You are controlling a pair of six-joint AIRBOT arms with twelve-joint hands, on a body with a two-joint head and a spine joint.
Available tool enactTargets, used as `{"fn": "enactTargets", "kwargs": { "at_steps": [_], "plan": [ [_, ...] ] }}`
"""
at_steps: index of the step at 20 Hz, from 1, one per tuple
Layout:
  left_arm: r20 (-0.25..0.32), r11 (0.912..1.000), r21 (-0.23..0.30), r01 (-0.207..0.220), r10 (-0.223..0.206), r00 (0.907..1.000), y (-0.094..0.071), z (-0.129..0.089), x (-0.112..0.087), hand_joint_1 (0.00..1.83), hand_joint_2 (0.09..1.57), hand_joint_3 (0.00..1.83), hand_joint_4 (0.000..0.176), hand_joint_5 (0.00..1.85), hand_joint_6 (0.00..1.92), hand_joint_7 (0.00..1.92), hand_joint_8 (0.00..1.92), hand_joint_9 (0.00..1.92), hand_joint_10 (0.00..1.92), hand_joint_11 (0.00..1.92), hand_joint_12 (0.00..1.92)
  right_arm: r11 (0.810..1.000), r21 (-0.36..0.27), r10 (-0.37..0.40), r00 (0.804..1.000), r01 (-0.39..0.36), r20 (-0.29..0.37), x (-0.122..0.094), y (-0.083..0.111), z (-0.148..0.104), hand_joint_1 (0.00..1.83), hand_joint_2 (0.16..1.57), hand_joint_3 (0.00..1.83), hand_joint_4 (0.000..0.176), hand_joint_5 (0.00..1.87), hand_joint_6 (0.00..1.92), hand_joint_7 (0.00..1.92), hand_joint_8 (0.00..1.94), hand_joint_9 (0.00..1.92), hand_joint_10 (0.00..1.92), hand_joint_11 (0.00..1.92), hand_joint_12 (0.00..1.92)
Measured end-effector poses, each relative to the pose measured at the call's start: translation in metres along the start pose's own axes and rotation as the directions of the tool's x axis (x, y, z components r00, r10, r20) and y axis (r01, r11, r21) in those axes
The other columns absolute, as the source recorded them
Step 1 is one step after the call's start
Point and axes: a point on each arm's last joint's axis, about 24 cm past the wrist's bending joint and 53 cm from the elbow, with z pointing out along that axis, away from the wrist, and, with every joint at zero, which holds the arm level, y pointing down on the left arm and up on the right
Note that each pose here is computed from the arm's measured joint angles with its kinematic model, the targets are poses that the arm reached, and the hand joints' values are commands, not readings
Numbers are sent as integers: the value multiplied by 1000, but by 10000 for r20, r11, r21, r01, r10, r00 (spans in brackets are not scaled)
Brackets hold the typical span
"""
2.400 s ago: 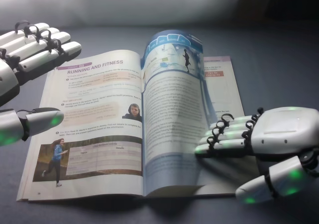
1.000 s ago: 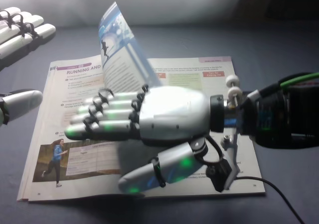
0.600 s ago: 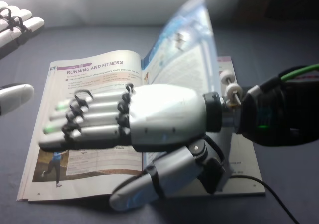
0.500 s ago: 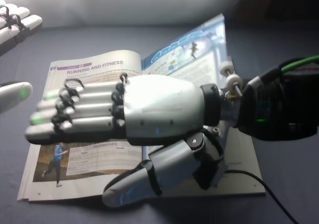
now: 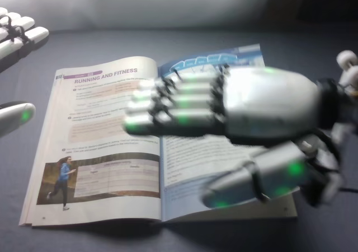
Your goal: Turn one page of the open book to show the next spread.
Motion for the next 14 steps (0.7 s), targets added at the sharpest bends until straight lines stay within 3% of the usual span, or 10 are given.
{"fn": "enactTargets", "kwargs": {
  "at_steps": [3, 4, 7, 14],
  "plan": [
    [-55, 10000, -95, 12, -13, 10000, 2, -4, 2, 0, 1413, 0, 0, 0, 0, 0, 0, 0, 0, 0, 0, 9866, 1624, 176, 9998, -158, -92, 2, -26, -43, 0, 1308, 22, 0, 38, 16, 0, 0, 0, 0, 0, 0],
    [-78, 9999, -138, 33, -35, 10000, 3, -5, 3, 0, 1416, 0, 0, 0, 0, 0, 0, 0, 0, 0, 0, 9707, 2390, 261, 9997, -256, 11, -1, -37, -62, 0, 1302, 17, 0, 7, 2, 0, 0, 0, 0, 0, 0],
    [-116, 10000, -63, 12, -13, 9999, 1, -5, 4, 0, 1419, 0, 0, 0, 0, 0, 0, 0, 0, 0, 0, 9276, 3726, 452, 9980, -260, -430, 12, -58, -93, 0, 1274, 3, 0, 45, 19, 0, 0, 0, 0, 0, 0],
    [-133, 9999, -131, 20, -22, 9999, 3, -5, 5, 0, 1406, 0, 0, 0, 0, 0, 0, 0, 0, 0, 0, 8595, 5109, 1248, 9753, -145, -1823, 51, -87, -118, 0, 1262, 0, 0, 45, 13, 0, 0, 0, 0, 0, 0]
  ]
}}
